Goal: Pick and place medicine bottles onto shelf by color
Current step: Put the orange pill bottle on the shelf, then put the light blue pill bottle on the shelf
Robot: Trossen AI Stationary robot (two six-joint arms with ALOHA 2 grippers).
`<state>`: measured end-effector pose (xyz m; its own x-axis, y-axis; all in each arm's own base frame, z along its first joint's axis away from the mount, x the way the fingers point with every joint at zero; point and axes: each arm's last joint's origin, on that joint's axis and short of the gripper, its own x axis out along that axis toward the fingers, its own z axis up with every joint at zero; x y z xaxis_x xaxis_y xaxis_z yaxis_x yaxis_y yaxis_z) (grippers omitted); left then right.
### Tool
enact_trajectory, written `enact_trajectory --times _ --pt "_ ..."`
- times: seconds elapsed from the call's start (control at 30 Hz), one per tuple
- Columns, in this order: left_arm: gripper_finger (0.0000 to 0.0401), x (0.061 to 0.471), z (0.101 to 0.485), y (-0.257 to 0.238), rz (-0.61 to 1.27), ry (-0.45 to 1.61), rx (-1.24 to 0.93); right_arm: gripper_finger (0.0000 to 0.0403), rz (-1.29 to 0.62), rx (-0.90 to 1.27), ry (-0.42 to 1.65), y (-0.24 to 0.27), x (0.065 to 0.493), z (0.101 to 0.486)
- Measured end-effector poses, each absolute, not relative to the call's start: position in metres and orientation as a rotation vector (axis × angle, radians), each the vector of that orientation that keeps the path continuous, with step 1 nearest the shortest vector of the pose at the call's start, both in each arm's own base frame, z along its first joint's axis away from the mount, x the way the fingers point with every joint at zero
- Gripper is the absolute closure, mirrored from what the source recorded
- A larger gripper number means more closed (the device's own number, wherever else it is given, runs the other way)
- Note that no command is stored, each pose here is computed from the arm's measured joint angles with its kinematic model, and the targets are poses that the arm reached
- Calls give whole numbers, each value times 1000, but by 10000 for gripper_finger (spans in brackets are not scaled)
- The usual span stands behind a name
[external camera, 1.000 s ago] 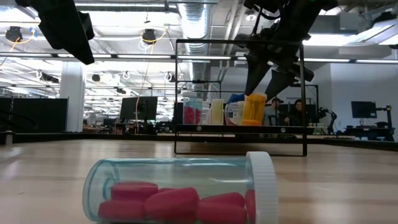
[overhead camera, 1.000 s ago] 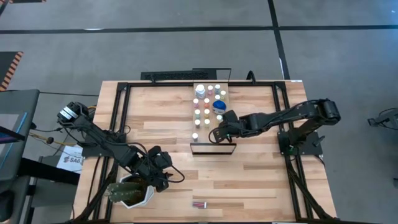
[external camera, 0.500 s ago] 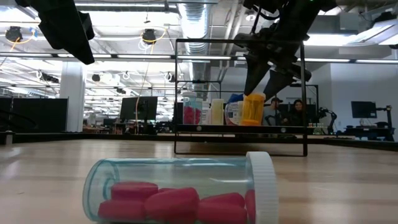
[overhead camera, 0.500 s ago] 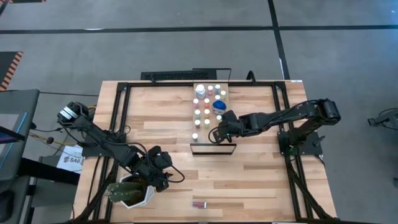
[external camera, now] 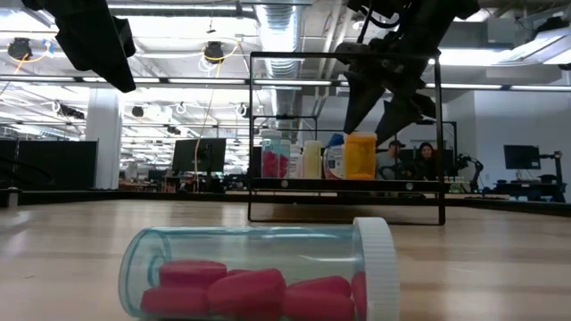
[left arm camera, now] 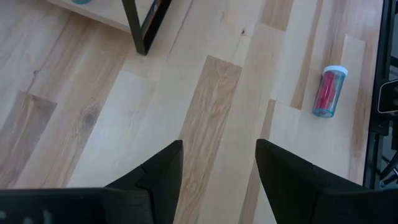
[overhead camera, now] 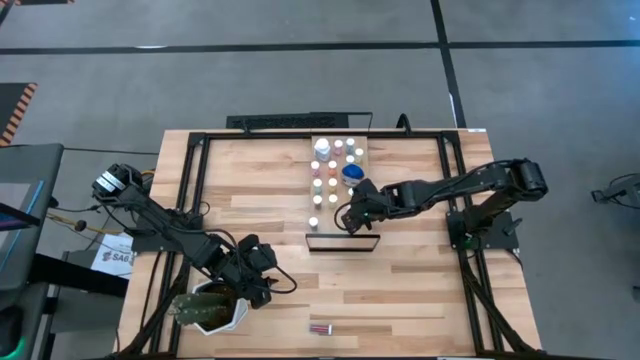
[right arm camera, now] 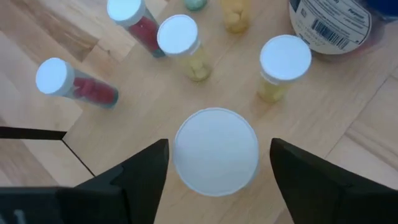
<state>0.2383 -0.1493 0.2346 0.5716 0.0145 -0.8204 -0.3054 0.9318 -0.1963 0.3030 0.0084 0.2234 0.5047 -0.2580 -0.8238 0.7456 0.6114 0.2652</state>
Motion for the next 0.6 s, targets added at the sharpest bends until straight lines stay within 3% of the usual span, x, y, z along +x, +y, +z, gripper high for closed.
enact_trajectory --times 0.3,0.6 --pt "214 238 235 -149 193 949 -336 82 -646 680 809 5 300 233" --pt "214 237 233 -149 214 968 -370 81 -559 574 620 2 273 316"
